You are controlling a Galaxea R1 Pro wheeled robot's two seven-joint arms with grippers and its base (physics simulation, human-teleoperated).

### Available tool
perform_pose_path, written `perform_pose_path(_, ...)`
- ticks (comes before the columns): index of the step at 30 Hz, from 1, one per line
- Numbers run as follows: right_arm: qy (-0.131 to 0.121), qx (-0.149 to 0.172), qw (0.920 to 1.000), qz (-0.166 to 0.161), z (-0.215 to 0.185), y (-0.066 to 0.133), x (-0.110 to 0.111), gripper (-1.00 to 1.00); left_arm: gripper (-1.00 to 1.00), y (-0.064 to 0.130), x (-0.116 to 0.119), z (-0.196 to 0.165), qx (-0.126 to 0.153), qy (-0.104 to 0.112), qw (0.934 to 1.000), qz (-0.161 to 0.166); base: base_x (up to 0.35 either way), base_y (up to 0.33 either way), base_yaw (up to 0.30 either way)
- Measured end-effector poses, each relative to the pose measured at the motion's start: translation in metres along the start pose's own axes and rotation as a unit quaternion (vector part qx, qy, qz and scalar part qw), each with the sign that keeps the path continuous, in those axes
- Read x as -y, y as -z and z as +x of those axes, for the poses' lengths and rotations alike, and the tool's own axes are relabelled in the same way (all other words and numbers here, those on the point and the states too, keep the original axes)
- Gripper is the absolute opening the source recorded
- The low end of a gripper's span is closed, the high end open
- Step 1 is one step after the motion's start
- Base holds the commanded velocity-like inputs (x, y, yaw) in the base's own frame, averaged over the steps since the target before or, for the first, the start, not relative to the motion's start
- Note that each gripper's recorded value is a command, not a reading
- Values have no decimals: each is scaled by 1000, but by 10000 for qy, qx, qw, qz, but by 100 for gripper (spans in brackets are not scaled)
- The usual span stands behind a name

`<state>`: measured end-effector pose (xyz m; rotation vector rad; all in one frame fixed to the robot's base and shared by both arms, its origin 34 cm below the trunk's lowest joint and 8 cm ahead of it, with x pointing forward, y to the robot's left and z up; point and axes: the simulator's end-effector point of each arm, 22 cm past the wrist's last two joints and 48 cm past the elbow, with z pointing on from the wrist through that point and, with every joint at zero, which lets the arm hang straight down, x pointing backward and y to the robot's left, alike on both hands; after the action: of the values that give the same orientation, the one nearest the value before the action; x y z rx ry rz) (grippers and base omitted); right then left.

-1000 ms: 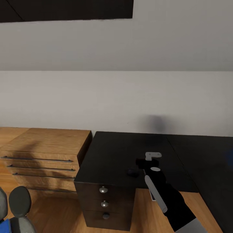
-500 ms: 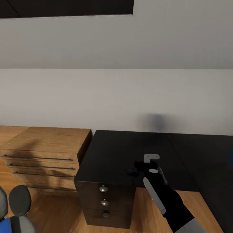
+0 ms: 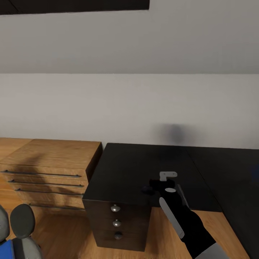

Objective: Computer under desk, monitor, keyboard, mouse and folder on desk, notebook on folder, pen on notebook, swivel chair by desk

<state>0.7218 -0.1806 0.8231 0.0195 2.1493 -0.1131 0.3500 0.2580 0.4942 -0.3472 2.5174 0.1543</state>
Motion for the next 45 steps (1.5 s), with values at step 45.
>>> perform_pose_path(45,-100,67,9999,49,7,-12,3,100,100,0,-3,7,-36,-7,10000,-37,0,0,95)
